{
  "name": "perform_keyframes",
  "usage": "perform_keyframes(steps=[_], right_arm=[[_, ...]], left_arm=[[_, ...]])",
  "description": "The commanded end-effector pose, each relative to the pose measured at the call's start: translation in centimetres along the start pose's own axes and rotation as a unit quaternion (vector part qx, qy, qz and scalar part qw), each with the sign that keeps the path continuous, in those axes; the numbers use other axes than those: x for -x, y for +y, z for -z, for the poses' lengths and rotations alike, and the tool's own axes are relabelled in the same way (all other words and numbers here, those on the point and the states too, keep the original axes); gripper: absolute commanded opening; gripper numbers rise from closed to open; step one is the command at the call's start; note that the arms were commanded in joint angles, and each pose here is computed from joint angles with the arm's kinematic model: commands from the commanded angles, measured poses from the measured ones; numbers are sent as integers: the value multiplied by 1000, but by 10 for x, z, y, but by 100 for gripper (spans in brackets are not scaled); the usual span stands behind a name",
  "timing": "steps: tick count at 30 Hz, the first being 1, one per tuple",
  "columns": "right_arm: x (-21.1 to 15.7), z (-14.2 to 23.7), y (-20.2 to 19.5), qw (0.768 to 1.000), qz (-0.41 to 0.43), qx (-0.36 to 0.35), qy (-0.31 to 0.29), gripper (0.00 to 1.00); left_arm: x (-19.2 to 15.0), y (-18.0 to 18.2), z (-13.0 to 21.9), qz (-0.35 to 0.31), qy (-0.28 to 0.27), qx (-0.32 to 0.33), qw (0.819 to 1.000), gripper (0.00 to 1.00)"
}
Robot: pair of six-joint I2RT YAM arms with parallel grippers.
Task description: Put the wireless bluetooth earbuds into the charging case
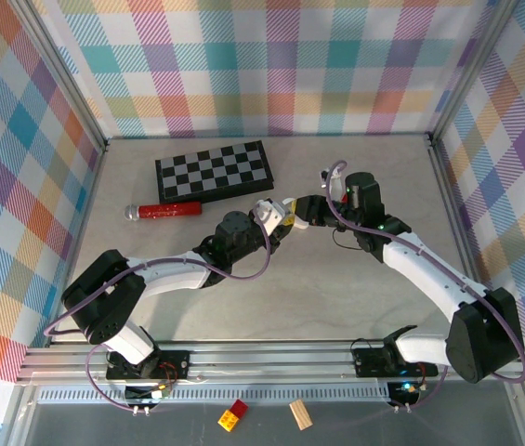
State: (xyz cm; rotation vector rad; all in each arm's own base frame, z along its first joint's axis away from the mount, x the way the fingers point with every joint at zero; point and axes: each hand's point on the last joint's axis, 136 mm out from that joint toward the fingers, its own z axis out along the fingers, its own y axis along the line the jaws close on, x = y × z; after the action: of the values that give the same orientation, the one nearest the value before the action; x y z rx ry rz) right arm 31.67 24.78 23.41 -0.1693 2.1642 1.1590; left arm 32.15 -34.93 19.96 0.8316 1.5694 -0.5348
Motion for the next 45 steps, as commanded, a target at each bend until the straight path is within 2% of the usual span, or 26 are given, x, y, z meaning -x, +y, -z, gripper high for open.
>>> perform_keyframes(steps=[1,26,34,45], right_arm=[[-4,-1,-6,1000,6,-6,4,19],[-13,-9,-19,999,-18,-24,24,19],[-3,-1,-14,999,-5,-37,10,31],[4,5,-1,1000,4,-19,-1,48]], left_arm=[[32,-3,3,0,-43,0,999,17],[38,1,2,5,-48,8,999,17],[37,0,1,5,-46,5,999,17],[32,-2,1,3,-40,1,999,17]])
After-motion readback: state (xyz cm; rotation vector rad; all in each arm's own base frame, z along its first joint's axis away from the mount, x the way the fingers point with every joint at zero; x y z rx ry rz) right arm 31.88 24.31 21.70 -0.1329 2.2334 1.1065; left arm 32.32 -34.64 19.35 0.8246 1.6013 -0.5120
